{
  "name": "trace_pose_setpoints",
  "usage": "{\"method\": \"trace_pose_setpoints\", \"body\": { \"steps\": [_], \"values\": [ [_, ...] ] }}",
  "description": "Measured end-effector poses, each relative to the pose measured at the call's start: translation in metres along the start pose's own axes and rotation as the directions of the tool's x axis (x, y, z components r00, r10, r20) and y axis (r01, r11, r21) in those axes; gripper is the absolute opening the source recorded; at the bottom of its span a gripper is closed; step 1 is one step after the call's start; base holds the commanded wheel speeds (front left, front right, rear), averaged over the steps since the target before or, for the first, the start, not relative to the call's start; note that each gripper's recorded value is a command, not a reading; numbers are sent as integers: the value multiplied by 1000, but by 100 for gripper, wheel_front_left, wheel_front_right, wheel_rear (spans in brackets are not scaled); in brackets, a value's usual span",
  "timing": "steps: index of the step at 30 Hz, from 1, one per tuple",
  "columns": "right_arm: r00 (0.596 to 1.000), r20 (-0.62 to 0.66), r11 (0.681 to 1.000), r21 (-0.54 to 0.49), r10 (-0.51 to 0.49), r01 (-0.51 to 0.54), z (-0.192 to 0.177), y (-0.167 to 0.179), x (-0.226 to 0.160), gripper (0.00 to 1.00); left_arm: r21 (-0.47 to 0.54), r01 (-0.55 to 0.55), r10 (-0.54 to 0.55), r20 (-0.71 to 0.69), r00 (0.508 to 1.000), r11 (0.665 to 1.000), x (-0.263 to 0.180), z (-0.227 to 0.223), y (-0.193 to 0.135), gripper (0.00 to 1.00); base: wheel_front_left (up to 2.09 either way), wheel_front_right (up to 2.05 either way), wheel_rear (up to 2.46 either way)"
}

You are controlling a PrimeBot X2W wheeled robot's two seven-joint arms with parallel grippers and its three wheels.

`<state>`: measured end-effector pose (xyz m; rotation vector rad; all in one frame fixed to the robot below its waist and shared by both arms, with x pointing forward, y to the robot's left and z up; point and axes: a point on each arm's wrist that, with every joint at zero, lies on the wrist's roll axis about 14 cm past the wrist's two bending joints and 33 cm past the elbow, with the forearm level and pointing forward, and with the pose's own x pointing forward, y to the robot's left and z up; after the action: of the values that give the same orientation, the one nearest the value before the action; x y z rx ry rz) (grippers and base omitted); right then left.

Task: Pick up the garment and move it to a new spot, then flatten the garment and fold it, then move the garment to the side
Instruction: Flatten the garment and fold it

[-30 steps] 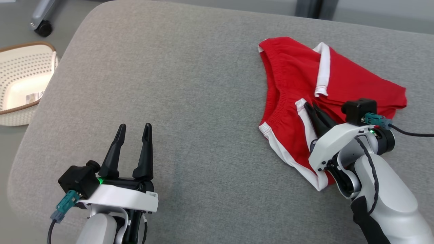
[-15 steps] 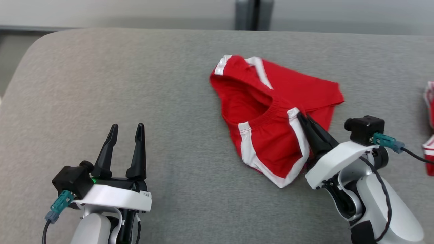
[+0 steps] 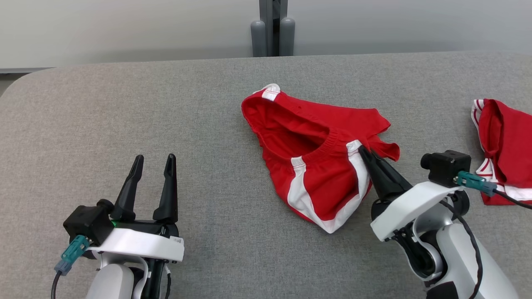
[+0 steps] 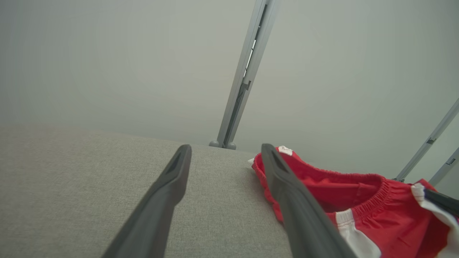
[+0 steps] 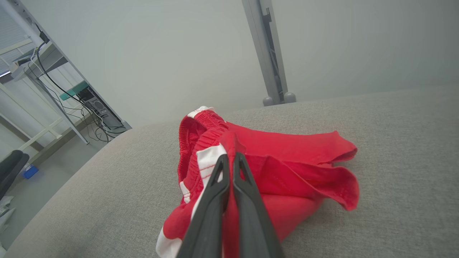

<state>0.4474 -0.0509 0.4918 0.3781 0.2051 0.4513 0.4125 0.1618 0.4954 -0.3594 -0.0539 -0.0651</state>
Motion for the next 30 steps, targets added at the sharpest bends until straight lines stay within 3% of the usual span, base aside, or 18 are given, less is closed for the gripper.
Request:
{"method": "trace_pose_setpoints", "body": {
  "steps": [8,9,10,14,20,25,30],
  "values": [
    [994,-34,994,17,-104,104,-14,-30,-20,0,-3,6,-6,-1,1000,1000,1,0,-2,100,0,0,0],
    [991,-56,993,13,-119,120,-21,-33,-24,29,-4,8,-8,-2,1000,1000,1,-1,-3,100,0,0,0],
    [987,-83,990,12,-138,140,-29,-38,-29,100,-5,11,-11,-4,1000,1000,1,-2,-4,100,0,0,0],
    [958,-169,973,-33,-230,227,-54,-61,-50,100,-11,19,-19,-9,1000,1000,3,-4,-7,100,0,0,0],
    [956,-81,958,-72,-282,276,-30,-74,-58,100,-13,43,-43,-12,999,999,7,-6,-15,100,0,0,0],
    [974,110,966,-147,-198,213,13,-48,-52,100,-19,69,-69,-18,997,997,11,-9,-24,100,0,0,0],
    [984,139,947,-286,-108,144,15,-26,-49,100,-21,76,-76,-19,997,997,13,-10,-26,100,0,0,0]
  ]
}}
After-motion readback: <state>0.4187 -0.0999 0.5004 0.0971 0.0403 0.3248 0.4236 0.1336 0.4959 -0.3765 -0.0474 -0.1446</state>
